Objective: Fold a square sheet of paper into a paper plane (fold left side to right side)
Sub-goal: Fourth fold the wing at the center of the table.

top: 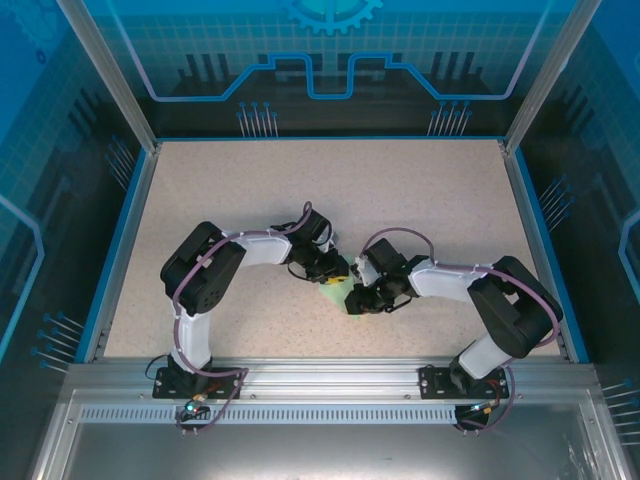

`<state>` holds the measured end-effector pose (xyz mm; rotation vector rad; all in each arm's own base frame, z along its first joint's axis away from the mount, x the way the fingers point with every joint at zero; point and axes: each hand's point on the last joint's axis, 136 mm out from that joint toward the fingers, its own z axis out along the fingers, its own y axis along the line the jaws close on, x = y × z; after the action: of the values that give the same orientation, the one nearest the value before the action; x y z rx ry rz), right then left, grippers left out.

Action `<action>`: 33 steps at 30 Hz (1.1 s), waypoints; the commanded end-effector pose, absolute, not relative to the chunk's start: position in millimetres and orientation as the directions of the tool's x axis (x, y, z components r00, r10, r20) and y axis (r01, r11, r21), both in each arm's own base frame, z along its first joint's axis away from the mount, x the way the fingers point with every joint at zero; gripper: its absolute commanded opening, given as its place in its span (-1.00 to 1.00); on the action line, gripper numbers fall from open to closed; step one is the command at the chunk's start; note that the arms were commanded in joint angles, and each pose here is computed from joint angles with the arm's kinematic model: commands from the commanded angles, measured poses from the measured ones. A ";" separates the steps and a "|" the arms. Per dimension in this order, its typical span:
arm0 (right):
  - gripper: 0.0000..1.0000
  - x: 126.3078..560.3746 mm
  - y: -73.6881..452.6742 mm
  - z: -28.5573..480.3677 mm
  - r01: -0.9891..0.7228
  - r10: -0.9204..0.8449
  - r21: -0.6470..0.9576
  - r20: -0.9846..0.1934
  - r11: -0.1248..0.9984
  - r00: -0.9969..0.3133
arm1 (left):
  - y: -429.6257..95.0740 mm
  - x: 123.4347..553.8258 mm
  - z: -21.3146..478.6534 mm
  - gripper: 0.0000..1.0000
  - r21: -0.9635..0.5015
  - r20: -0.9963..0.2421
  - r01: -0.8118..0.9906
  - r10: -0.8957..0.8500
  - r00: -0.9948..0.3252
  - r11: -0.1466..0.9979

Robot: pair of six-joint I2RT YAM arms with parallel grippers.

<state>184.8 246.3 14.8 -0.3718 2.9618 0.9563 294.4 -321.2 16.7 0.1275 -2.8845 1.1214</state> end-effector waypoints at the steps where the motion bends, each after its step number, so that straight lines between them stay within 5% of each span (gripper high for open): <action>1: -0.53 160.0 223.3 -0.3 -0.199 -0.241 0.501 0.020 0.842 -0.970 | -299.8 281.9 -7.9 -0.54 -0.580 0.105 -0.122 -0.075 -0.992 0.805; 17: -0.56 128.5 200.8 -4.8 -0.196 -0.271 0.446 0.111 0.873 -0.956 | -297.1 283.4 -7.8 -0.53 -0.574 0.103 -0.125 -0.080 -0.991 0.809; 26: -0.59 167.1 219.0 55.9 -0.257 -0.221 0.546 -0.132 0.798 -0.966 | -298.0 283.6 -6.6 -0.53 -0.579 0.104 -0.124 -0.079 -0.992 0.806; 33: -0.64 184.8 257.5 60.8 -0.248 -0.207 0.668 -0.142 0.702 -0.968 | -298.9 283.5 -6.3 -0.53 -0.582 0.103 -0.124 -0.079 -0.992 0.804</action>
<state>176.8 239.3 56.1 -0.3927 2.8738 1.0077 294.2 -321.0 16.6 0.1251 -2.8852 1.1198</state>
